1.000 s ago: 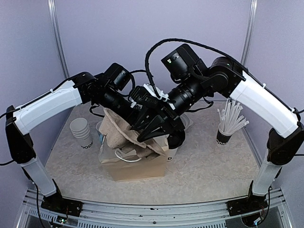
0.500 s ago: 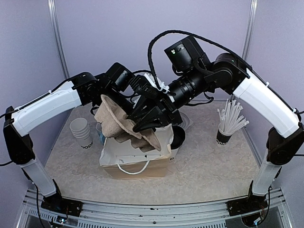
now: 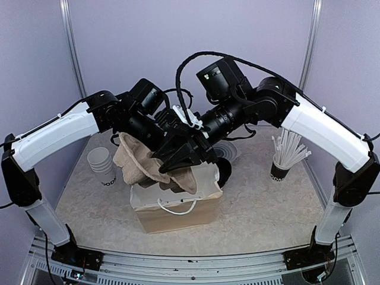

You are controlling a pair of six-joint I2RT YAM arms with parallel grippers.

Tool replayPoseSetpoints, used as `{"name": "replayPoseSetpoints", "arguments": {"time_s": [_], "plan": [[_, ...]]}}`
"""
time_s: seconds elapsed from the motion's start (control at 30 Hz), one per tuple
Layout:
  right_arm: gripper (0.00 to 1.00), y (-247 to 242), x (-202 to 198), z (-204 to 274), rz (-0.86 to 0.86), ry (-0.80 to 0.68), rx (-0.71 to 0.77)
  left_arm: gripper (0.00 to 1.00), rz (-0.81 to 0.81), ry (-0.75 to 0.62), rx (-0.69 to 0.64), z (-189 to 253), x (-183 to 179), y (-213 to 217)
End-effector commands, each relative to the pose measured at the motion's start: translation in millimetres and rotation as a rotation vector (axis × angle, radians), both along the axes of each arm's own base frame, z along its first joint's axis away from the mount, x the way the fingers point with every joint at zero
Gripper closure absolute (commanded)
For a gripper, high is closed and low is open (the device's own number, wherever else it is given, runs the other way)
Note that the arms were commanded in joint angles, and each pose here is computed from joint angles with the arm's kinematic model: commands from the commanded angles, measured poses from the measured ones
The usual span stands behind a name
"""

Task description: Pack the takeout coffee

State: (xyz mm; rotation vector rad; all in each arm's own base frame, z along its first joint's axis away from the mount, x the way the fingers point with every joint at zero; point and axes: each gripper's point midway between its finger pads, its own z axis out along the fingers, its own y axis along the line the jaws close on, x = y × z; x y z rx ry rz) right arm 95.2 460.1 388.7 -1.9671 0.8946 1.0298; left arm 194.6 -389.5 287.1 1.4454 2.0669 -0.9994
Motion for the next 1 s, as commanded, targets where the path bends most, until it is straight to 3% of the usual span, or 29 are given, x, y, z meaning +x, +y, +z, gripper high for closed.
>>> {"name": "replayPoseSetpoints", "arguments": {"time_s": [0.0,0.43,0.97], "plan": [[0.76,6.3,16.8,-45.7,-0.061,0.008,-0.115,1.00,-0.067,-0.008,-0.074,28.2,-24.3,5.3],[0.77,-2.7,20.1,-83.0,-0.098,0.013,-0.206,1.00,-0.052,-0.010,-0.078,24.6,-14.0,11.2],[0.76,-2.3,57.5,-131.9,-0.421,-0.026,-0.434,0.94,0.014,0.032,-0.019,3.1,4.3,15.2]]}}
